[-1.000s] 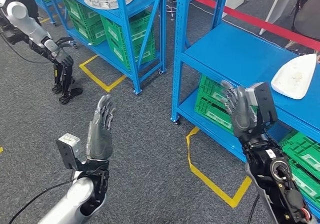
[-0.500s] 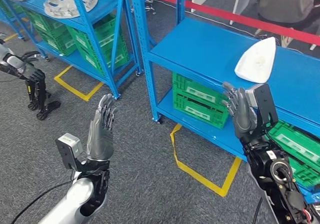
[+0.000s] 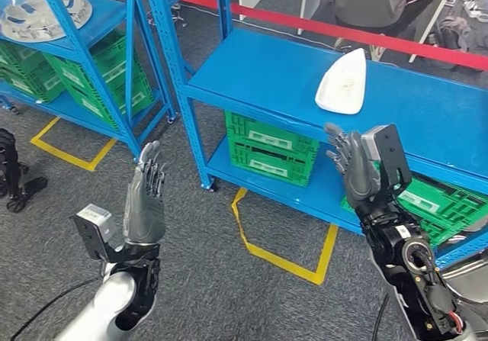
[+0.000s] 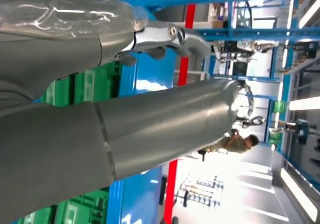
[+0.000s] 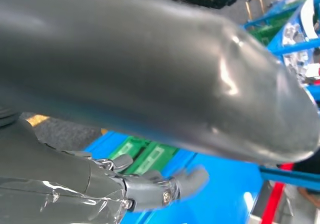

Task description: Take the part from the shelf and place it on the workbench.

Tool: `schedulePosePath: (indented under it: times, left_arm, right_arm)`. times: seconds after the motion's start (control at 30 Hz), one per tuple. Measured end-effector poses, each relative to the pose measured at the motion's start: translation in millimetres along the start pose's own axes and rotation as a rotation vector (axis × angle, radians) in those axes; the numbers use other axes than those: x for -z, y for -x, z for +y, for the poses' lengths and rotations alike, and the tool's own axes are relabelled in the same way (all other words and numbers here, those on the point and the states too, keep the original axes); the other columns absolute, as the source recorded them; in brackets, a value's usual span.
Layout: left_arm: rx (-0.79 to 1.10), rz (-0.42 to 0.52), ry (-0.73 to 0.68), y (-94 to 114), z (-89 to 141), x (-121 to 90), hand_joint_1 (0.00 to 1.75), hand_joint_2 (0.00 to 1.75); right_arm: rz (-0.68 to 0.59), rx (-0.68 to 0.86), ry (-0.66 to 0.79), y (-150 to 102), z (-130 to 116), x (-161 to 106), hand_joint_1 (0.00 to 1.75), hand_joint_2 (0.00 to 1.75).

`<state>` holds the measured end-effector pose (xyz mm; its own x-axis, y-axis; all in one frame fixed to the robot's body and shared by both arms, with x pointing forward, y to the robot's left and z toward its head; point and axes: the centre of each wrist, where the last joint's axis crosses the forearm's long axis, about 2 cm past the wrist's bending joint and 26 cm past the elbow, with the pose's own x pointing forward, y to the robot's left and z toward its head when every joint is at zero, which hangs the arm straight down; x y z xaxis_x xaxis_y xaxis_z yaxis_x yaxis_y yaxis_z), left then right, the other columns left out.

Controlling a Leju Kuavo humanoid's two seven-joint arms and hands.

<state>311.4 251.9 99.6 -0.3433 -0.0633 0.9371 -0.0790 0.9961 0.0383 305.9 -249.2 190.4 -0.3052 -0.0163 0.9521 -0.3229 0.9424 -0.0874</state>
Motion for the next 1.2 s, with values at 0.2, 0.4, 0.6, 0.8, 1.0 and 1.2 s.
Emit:
schedulePosePath:
  times: [0.2, 0.4, 0.6, 0.8, 1.0, 1.2]
  left_arm:
    - [-0.002, 0.006, 0.000, 1.1, -0.7, -2.6, 0.00, 0.00]
    - [0.001, -0.001, -0.001, -0.3, -0.4, 0.4, 0.00, 0.00]
    - [0.001, 0.005, -0.003, 0.7, 0.3, -1.4, 0.00, 0.00]
    - [0.004, 0.001, -0.005, 0.2, 1.5, 0.2, 0.00, 0.00]
    - [-0.004, -0.005, -0.008, -1.3, -0.2, 2.7, 0.00, 0.00]
    - [-0.010, 0.004, -0.011, 0.4, -0.6, -0.8, 0.00, 0.00]
  right_arm:
    - [0.010, 0.002, 0.003, 2.4, 0.3, -2.4, 0.00, 0.00]
    - [0.009, 0.002, 0.006, 2.2, -0.6, -2.5, 0.00, 0.00]
    - [0.006, 0.002, 0.003, 1.4, -0.4, -1.9, 0.00, 0.00]
    - [0.001, 0.001, 0.002, 0.1, -1.0, -0.2, 0.00, 0.00]
    - [-0.002, 0.000, 0.003, -0.3, -1.8, 0.8, 0.00, 0.00]
    - [0.005, -0.002, 0.008, 2.1, -1.5, 0.7, 0.00, 0.00]
